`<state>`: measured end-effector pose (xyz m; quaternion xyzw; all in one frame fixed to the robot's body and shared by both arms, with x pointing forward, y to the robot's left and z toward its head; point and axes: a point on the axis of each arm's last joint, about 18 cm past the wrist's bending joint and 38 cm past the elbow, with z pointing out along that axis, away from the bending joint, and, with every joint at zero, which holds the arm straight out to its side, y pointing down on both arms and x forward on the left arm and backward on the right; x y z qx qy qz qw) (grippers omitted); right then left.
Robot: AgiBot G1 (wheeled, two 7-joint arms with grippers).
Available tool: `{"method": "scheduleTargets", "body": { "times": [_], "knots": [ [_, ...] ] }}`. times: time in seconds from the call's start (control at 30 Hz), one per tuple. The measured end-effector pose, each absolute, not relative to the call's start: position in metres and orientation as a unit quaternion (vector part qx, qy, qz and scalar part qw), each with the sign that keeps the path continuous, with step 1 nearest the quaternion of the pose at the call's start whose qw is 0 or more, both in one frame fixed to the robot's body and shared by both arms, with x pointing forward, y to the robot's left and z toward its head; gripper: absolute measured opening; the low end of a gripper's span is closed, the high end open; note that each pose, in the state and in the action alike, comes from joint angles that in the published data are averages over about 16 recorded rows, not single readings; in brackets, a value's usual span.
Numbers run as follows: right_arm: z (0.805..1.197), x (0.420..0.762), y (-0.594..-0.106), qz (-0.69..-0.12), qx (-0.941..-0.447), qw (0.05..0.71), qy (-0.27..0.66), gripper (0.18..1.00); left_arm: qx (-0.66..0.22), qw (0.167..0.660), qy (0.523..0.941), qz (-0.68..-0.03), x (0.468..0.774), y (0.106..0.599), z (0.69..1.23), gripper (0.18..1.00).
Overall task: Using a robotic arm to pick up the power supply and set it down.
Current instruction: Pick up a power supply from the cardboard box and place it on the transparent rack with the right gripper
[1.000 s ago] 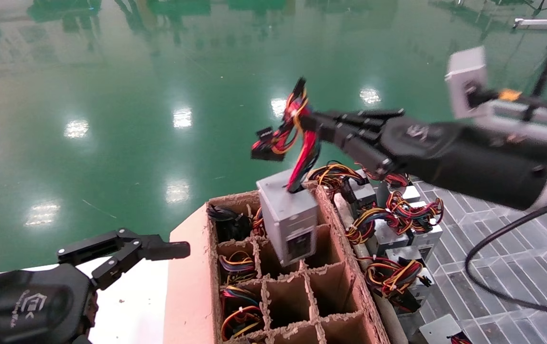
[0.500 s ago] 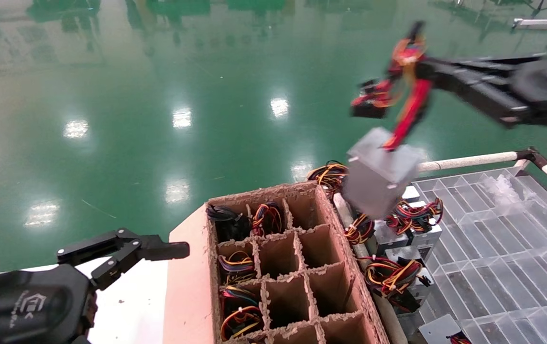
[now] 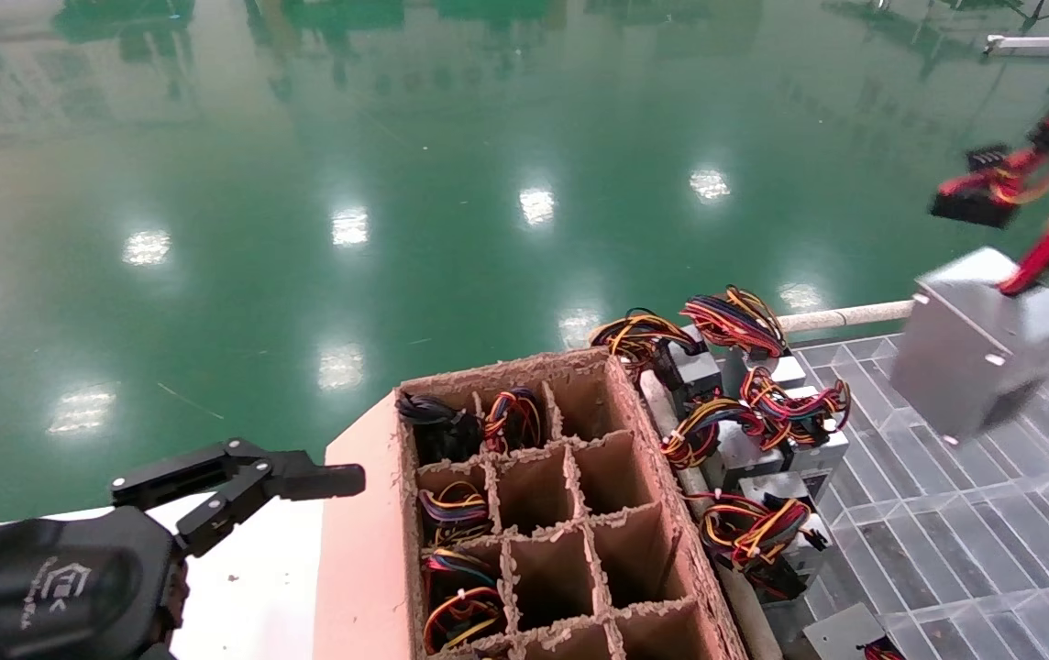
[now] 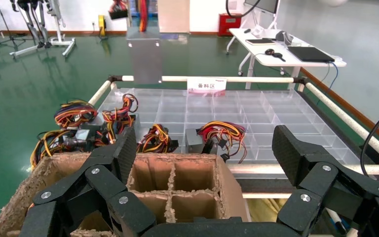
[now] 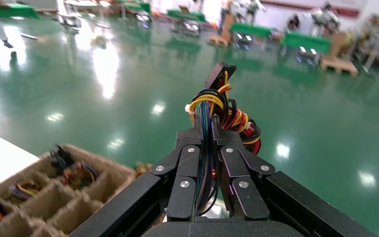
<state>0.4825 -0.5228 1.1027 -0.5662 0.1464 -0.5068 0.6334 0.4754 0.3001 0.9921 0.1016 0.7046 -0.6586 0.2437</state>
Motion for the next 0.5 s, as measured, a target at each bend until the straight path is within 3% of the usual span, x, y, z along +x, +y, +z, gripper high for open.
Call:
{"method": "scheduleTargets", "body": {
  "times": [0.5],
  "knots": [
    [1.015, 0.513, -0.548, -0.468, -0.572, 0.629, 0.241, 0.205, 0.102, 0.244, 0.705, -0.659, 0.475, 0.3, 0.992, 1.001]
  ]
}}
